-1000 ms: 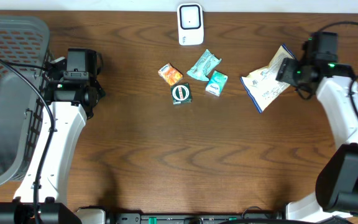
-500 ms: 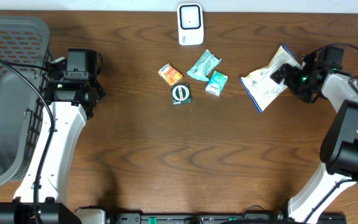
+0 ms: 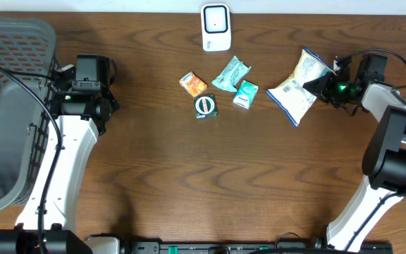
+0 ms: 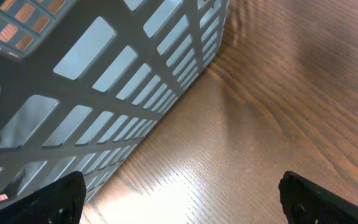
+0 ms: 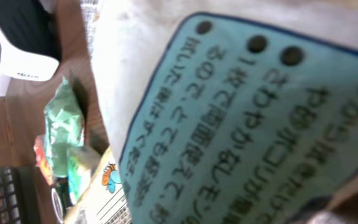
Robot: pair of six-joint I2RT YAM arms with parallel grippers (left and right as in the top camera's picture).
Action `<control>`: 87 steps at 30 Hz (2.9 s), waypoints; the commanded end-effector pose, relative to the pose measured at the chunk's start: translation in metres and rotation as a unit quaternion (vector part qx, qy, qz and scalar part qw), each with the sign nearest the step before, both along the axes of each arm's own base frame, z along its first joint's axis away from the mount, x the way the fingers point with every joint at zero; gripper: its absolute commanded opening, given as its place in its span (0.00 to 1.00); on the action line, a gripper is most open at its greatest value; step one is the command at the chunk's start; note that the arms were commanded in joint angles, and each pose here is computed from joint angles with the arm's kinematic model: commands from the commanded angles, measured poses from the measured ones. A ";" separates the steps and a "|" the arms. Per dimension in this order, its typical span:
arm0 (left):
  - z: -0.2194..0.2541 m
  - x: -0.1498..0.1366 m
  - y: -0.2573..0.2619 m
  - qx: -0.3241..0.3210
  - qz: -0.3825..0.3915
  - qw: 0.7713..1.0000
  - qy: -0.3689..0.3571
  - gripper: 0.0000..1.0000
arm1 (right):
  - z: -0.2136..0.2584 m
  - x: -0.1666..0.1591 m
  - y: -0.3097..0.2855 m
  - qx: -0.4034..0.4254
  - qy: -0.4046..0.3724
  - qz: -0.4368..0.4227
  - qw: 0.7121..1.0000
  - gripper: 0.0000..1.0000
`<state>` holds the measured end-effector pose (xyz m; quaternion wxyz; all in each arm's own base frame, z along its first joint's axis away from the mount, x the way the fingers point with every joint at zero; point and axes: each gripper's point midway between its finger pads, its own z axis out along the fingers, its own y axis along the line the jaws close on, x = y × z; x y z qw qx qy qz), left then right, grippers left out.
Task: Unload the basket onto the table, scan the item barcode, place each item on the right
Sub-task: 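Lift the yellow bag and hold it up toward the scanner, then place the yellow bag at the right side and reach toward the green items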
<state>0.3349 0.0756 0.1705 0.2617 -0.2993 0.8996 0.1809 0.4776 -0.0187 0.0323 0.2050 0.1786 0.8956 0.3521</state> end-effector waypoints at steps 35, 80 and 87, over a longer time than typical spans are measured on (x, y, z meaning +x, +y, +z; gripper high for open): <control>-0.001 -0.002 0.005 0.013 0.002 1.000 0.009 0.98 | 0.280 -0.049 0.270 0.059 -0.351 0.234 0.905 0.01; -0.001 -0.002 0.005 0.013 0.002 1.000 0.009 0.98 | 0.168 -0.014 0.110 -0.313 -0.161 0.001 0.936 0.01; -0.001 -0.002 0.005 0.013 0.002 1.000 0.009 0.98 | 0.166 -0.042 -0.006 -0.589 -0.053 -0.133 0.795 0.01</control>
